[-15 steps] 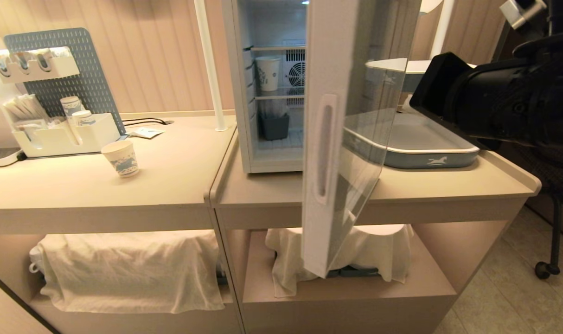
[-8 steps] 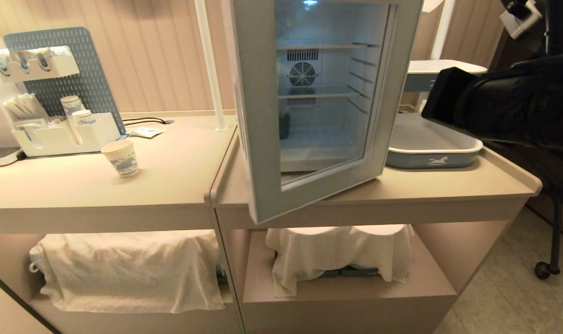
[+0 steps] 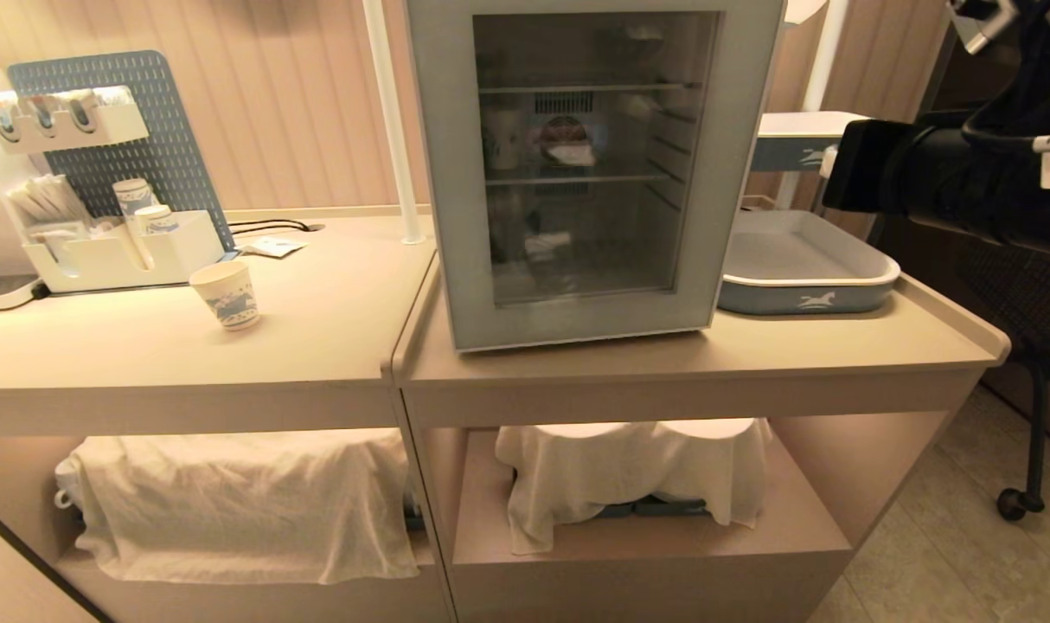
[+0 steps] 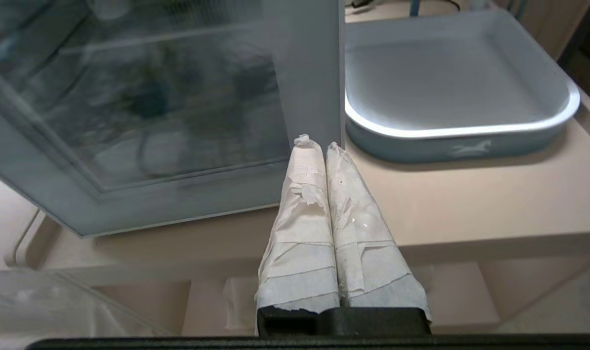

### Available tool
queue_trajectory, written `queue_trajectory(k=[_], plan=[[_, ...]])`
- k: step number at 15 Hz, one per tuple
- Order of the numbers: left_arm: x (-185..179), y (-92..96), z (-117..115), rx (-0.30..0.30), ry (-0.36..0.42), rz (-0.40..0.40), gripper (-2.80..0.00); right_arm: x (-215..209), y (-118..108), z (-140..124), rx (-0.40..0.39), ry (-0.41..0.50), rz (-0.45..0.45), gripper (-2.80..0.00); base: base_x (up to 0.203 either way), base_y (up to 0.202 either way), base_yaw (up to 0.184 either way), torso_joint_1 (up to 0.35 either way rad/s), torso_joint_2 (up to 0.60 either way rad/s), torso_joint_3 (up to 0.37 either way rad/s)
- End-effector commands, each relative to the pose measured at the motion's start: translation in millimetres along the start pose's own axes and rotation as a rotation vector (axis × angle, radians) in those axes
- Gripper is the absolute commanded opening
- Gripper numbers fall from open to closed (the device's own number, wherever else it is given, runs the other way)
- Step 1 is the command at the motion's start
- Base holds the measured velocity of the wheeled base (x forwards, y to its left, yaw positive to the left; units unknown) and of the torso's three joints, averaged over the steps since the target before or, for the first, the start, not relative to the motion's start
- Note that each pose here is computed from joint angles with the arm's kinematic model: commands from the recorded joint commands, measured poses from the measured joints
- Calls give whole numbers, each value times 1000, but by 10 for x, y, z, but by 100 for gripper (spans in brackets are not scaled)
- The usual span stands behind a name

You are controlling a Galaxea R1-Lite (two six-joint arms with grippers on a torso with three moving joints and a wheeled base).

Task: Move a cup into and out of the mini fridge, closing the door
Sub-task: Close the freezer door, then open the freezer door

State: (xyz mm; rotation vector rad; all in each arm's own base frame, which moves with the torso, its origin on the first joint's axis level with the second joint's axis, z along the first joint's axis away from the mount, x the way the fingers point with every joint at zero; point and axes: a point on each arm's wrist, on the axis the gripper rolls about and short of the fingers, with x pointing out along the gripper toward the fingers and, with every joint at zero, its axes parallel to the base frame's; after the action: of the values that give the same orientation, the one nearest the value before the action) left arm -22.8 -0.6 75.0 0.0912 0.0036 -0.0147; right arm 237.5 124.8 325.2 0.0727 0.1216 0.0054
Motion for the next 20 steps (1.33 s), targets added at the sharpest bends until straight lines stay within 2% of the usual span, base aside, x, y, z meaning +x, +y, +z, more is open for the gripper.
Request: queue_trajectory(k=[1, 3, 5, 8, 10, 12, 15, 18, 20], plan=[[0, 0, 0, 1, 0, 1, -280, 62, 13, -25, -41, -22, -11, -280, 0, 0, 0, 0, 0, 0], [0, 0, 0, 1, 0, 1, -280, 63, -48, -105, -131, -51, -26, -280, 0, 0, 0, 0, 0, 0], [0, 0, 0, 1, 0, 1, -280, -2, -226, -204, -234, -94, -48, -280, 0, 0, 0, 0, 0, 0], [0, 0, 0, 1, 0, 1, -280, -439, -857, -251, -390, -153, -126, -280, 0, 0, 0, 0, 0, 0], [0, 0, 0, 1, 0, 1, -280, -858, -1143, -445, -446, -169, -170, -280, 0, 0, 0, 0, 0, 0], [0, 0, 0, 1, 0, 1, -280, -1301, -1243, -682, -463, -187, -170, -280, 0, 0, 0, 0, 0, 0], [0, 0, 0, 1, 0, 1, -280, -1950, -1345, -1226, -440, -125, -160, -280, 0, 0, 0, 0, 0, 0], [0, 0, 0, 1, 0, 1, -280, -2247, -1422, -1939, -347, 41, -161, -280, 0, 0, 0, 0, 0, 0], [0, 0, 0, 1, 0, 1, -280, -2258, -1445, -2299, -249, 99, -159, -280, 0, 0, 0, 0, 0, 0]])
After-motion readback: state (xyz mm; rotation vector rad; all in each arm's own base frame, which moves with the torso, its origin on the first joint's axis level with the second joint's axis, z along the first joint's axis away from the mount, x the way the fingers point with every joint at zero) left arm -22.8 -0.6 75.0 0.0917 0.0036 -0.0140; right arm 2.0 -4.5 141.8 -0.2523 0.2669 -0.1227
